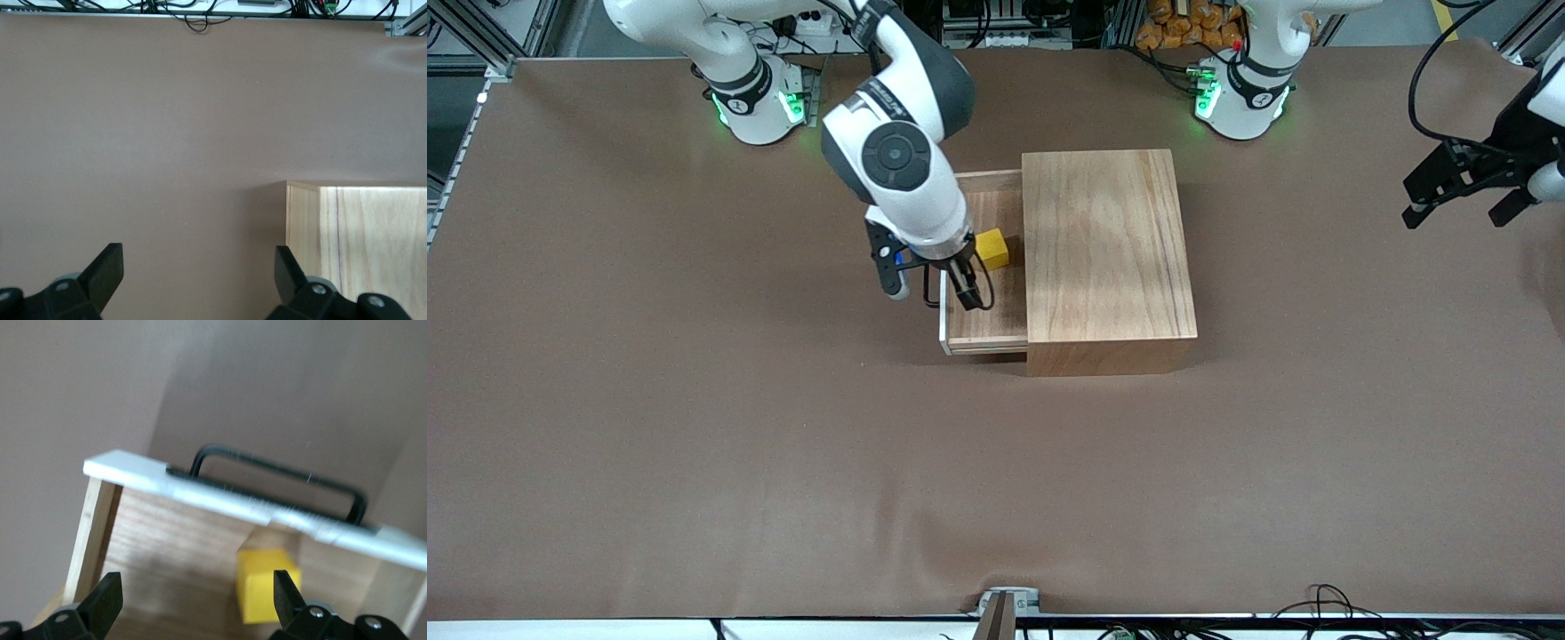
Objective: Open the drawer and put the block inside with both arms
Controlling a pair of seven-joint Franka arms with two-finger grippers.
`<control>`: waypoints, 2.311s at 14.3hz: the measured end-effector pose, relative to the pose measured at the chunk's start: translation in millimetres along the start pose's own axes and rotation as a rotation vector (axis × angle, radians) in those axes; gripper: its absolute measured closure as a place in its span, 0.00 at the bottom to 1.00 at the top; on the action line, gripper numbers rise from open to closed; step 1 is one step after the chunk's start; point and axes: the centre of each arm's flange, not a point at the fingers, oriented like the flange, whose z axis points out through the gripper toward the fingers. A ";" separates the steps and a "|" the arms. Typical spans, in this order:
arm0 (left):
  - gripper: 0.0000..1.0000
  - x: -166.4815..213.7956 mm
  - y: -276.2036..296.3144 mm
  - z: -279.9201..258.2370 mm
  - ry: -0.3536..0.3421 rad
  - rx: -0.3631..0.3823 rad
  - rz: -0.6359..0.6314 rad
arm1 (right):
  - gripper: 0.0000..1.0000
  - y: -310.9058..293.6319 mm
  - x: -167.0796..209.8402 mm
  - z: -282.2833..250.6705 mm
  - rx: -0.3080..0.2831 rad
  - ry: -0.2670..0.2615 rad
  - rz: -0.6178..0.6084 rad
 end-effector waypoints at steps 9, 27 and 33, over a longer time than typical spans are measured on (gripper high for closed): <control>0.00 26.9 -0.4 10.2 -0.034 -0.009 -0.008 | 0.00 10.3 179.7 -79.7 -0.051 -0.039 -0.663; 0.00 26.9 -13.2 17.2 -0.070 -0.045 0.028 | 0.00 217.8 441.2 -262.0 -0.015 0.046 -0.996; 0.00 25.2 -13.3 18.6 -0.086 -0.044 0.028 | 0.00 208.9 411.1 -260.2 -0.061 0.033 -1.004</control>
